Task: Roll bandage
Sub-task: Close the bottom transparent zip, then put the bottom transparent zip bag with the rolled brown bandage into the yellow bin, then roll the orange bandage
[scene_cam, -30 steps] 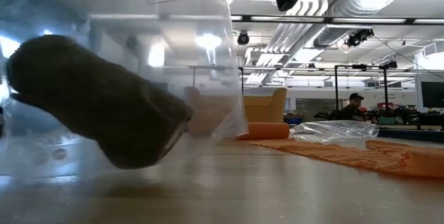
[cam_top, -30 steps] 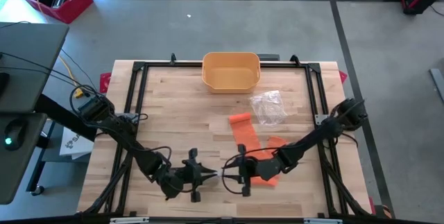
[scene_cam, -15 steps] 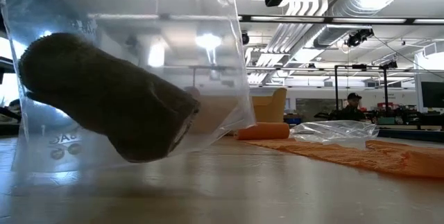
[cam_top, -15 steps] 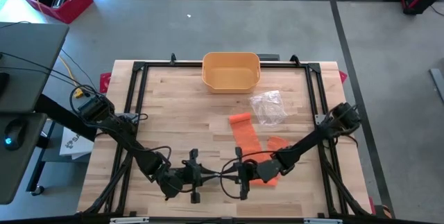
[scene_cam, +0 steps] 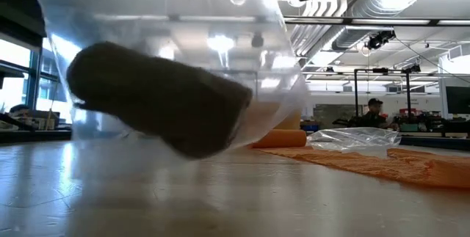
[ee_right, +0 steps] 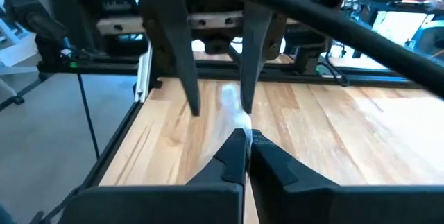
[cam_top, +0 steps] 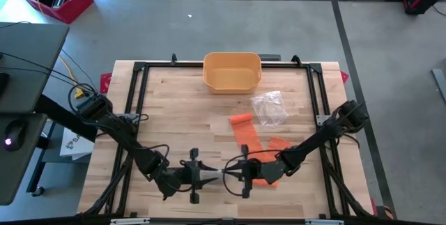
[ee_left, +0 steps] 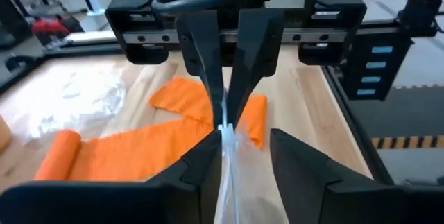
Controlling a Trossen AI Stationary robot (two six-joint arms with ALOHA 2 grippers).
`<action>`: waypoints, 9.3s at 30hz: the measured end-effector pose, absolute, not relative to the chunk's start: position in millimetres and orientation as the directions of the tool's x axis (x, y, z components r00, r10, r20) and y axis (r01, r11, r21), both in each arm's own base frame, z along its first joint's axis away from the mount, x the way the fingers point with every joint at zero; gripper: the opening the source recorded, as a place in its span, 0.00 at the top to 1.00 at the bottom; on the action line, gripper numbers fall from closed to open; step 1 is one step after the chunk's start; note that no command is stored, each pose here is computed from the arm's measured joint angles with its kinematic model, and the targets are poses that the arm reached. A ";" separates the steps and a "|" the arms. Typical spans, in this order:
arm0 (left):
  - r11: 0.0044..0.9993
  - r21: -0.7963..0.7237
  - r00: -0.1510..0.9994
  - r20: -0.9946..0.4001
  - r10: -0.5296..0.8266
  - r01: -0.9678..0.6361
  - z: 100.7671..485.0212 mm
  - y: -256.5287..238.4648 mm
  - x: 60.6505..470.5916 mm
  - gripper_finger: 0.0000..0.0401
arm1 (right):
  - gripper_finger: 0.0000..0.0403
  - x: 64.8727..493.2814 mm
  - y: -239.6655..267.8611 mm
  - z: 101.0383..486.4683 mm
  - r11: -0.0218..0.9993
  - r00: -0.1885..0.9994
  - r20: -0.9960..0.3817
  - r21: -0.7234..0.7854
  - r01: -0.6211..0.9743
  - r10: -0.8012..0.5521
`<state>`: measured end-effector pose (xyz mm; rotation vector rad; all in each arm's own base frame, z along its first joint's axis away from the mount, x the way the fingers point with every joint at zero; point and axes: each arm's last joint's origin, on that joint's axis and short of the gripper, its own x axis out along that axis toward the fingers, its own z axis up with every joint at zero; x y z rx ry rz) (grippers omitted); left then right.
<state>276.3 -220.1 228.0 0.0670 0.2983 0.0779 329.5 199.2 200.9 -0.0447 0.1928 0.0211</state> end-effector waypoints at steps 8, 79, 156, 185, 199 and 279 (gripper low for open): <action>0.991 0.102 0.960 -0.257 0.111 -0.087 229.3 -216.0 283.2 0.76 | 1.00 328.6 198.4 203.8 0.999 0.982 -0.190 -0.029 -0.018 0.012; 0.987 -0.003 0.808 -0.574 0.132 -0.163 192.8 -229.5 232.1 0.60 | 1.00 295.2 185.2 259.0 0.999 0.978 -0.208 -0.023 0.030 -0.034; 0.918 0.319 0.597 -0.698 0.395 -0.235 241.9 -201.9 309.7 1.00 | 0.65 352.4 118.2 226.0 0.969 0.784 -0.606 -0.085 -0.233 0.135; 0.526 0.319 0.440 -0.306 0.845 -0.788 253.4 -127.7 227.1 0.73 | 1.00 349.3 -129.3 322.2 0.701 0.590 -0.501 -0.047 0.712 -0.633; 0.497 0.113 0.467 -0.215 0.858 -0.860 180.8 -101.9 207.8 0.85 | 0.99 405.0 -184.6 238.8 0.576 0.678 -0.443 0.359 0.734 -0.587; 0.755 -0.323 0.764 -0.547 0.343 -0.570 89.9 -8.3 360.5 0.62 | 0.52 254.8 -49.5 106.1 0.940 0.736 -0.676 0.271 0.208 0.032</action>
